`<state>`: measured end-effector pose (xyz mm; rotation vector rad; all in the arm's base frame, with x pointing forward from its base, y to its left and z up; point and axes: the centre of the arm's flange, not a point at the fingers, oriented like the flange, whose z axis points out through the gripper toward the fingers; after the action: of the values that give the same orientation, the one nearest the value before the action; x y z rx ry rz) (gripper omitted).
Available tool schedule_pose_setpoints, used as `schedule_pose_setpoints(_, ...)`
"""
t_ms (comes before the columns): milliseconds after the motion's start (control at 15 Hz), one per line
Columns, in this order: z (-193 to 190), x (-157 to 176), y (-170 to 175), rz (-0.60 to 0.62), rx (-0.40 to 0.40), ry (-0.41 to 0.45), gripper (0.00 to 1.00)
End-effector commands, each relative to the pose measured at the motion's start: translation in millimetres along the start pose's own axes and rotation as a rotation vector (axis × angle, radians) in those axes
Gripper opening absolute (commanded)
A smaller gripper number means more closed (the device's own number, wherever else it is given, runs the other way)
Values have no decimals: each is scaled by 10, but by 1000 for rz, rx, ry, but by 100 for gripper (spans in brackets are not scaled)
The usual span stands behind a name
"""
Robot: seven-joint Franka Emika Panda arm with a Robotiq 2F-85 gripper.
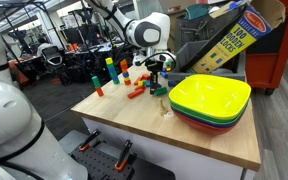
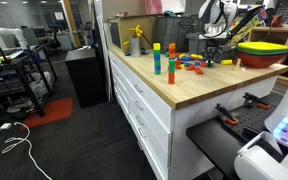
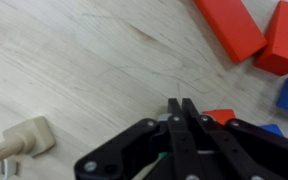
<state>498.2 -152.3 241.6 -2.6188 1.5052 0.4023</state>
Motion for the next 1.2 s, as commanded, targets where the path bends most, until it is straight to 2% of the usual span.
schedule_pose_setpoints(0,-51,0,-38,13,-15,8,0)
schedule_pose_setpoints(133,-54,-41,-55,-2,-14,5,0)
schedule_pose_setpoints(200,-61,-72,-70,-16,-14,-2,6)
schedule_pose_setpoints(267,-66,-116,-89,-35,-22,-2,27)
schedule_pose_setpoints(333,-59,-147,-108,-51,-27,-6,32)
schedule_pose_setpoints(667,12,-268,-140,-111,-78,-1,69)
schedule_pose_setpoints(933,51,-187,-46,-140,-132,40,99)
schedule_pose_setpoints(1133,27,-92,23,-150,-158,65,100)
